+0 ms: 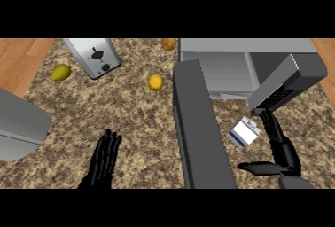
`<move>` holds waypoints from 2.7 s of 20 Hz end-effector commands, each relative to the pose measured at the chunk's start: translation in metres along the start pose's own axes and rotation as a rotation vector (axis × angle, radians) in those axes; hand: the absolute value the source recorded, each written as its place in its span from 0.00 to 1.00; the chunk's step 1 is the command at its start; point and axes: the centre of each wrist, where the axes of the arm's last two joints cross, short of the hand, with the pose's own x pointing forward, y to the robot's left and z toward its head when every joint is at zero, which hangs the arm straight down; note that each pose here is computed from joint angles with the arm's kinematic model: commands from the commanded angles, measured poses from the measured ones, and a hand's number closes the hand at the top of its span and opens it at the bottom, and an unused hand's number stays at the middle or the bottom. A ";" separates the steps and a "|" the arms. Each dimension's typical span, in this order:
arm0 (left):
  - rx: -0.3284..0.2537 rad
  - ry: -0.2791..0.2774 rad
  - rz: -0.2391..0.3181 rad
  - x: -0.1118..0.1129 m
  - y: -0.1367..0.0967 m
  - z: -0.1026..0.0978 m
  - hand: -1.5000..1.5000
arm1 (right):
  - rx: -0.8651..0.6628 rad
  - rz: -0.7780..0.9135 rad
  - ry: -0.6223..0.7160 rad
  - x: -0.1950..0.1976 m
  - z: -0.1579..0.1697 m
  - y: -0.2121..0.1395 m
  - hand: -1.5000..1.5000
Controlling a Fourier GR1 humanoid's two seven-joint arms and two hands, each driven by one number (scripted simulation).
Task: Pick up the milk, place it into the microwave and close the microwave
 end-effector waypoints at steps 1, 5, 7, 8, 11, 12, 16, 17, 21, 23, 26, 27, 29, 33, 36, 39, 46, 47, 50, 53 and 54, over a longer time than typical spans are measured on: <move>0.013 -0.002 -0.009 0.003 0.009 0.016 0.00 | -0.014 0.035 0.001 -0.014 -0.012 -0.001 0.00; 0.010 0.008 -0.010 0.016 0.019 0.012 0.00 | -0.036 0.051 -0.016 -0.029 -0.016 0.000 0.00; 0.022 0.017 0.003 0.001 0.035 0.016 0.00 | -0.044 0.058 -0.007 -0.035 -0.017 0.000 0.00; 0.000 0.000 -0.001 0.007 0.044 0.026 0.00 | -0.046 0.053 -0.012 -0.033 -0.023 -0.001 1.00; 0.010 0.000 -0.002 0.020 0.031 0.016 0.00 | -0.101 0.047 -0.026 -0.041 -0.011 -0.004 1.00; -0.002 0.000 -0.005 0.000 0.031 0.015 0.00 | -0.096 0.061 -0.027 -0.038 -0.025 0.003 1.00; 0.019 -0.006 0.005 0.012 0.047 0.022 0.00 | -0.117 0.166 -0.010 -0.042 -0.014 -0.006 1.00; -0.003 0.001 0.009 0.003 0.052 0.009 0.00 | -0.074 0.170 -0.005 -0.040 -0.025 0.003 1.00; -0.006 -0.021 0.001 0.011 0.050 0.016 0.00 | -0.053 0.226 0.057 -0.040 -0.015 -0.020 1.00; 0.000 -0.001 0.009 0.013 0.065 0.008 0.00 | -0.098 0.254 0.076 -0.039 -0.029 -0.005 1.00; -0.003 0.003 -0.010 0.016 0.077 0.024 0.00 | -0.167 0.333 0.111 -0.044 -0.021 0.010 1.00; 0.016 -0.017 -0.005 0.021 0.065 0.025 0.00 | -0.154 0.341 0.072 -0.047 -0.007 0.005 1.00; 0.022 -0.001 0.015 0.003 0.067 0.022 0.00 | -0.158 0.213 0.010 -0.044 -0.023 0.015 1.00; 0.021 -0.012 0.008 0.007 0.091 0.024 0.00 | -0.128 0.088 -0.048 -0.042 -0.033 0.022 1.00; 0.018 0.018 -0.004 0.016 0.072 0.027 0.00 | -0.122 0.055 -0.054 -0.043 -0.035 0.045 1.00; 0.024 0.007 -0.011 0.014 0.094 0.010 0.00 | -0.103 0.033 -0.089 -0.042 -0.038 0.054 1.00; 0.034 0.029 0.011 0.013 0.091 0.041 0.00 | -0.117 0.032 -0.124 -0.029 -0.051 0.091 1.00; 0.048 0.019 -0.005 0.019 0.098 0.036 0.00 | -0.144 0.066 -0.135 -0.022 -0.062 0.084 1.00; 0.046 0.022 0.007 -0.001 0.100 0.026 0.00 | -0.155 0.116 -0.132 -0.011 -0.078 0.084 1.00; 0.044 0.036 -0.014 0.002 0.103 0.030 0.00 | -0.168 0.133 -0.104 0.004 -0.081 0.093 1.00; 0.037 0.043 0.002 0.010 0.108 0.026 0.00 | -0.174 0.139 -0.094 -0.001 -0.103 0.099 1.00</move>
